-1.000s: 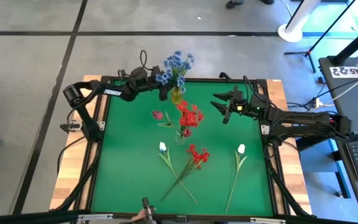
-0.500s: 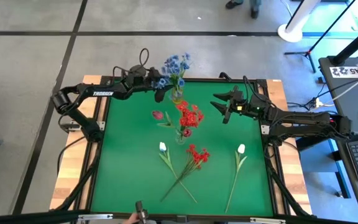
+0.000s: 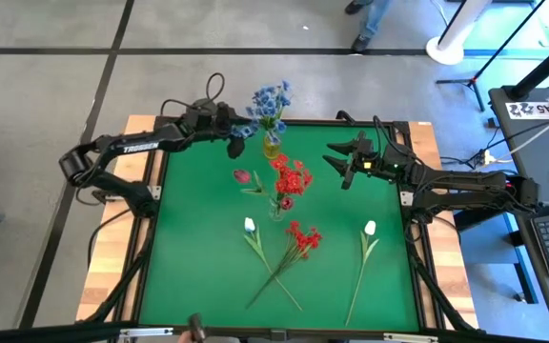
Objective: Sort flowers into vase by color
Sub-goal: Put the red flowers into the transparent vase
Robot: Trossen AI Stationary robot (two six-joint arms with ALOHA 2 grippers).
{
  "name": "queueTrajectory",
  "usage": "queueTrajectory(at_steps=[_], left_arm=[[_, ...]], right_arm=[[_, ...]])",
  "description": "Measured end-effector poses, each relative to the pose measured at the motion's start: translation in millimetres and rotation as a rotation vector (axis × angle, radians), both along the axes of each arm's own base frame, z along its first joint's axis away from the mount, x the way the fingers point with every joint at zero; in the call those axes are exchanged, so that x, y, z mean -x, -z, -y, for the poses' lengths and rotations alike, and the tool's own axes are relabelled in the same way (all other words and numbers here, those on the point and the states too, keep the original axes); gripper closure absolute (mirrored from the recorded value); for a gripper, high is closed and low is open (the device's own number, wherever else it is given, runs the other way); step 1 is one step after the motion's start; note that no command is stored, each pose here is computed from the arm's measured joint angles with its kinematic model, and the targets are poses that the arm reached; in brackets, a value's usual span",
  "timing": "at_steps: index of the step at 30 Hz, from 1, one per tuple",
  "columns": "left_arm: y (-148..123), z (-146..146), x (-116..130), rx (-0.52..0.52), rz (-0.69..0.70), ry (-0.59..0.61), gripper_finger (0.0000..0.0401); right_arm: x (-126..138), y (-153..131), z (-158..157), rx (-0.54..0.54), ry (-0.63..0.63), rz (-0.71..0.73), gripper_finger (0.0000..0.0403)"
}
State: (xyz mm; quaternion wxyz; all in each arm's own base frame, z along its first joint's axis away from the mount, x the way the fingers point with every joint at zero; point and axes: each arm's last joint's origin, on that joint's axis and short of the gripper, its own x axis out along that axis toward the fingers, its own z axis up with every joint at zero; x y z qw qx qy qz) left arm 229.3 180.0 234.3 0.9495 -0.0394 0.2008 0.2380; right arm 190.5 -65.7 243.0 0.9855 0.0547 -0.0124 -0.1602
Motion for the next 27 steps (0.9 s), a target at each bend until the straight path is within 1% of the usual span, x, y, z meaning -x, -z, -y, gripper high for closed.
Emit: queueTrajectory(at_steps=[5, 9, 15, 18, 23, 27], left_arm=[[0, 8, 11, 0.062, -0.095, -0.018, 0.0169], [-7, 15, 19, 0.106, -0.084, -0.014, 0.0170], [-24, 28, 34, 0.110, -0.068, -0.010, 0.0176], [-30, 33, 40, 0.105, -0.045, -0.011, 0.0176], [-23, 43, 54, 0.108, -0.036, -0.021, 0.0176], [-17, 47, 66, 0.107, -0.021, -0.044, 0.0176]], right_arm=[[0, 0, 0, -0.020, -0.014, 0.003, 0.0206], [1, 1, -1, -0.026, -0.040, -0.013, 0.0206], [5, -9, -3, -0.069, -0.040, -0.124, 0.0206], [7, -16, -4, -0.099, -0.038, -0.146, 0.0206], [9, -20, -4, -0.135, -0.036, -0.228, 0.0206], [10, -25, -4, -0.168, -0.022, -0.266, 0.0206]])
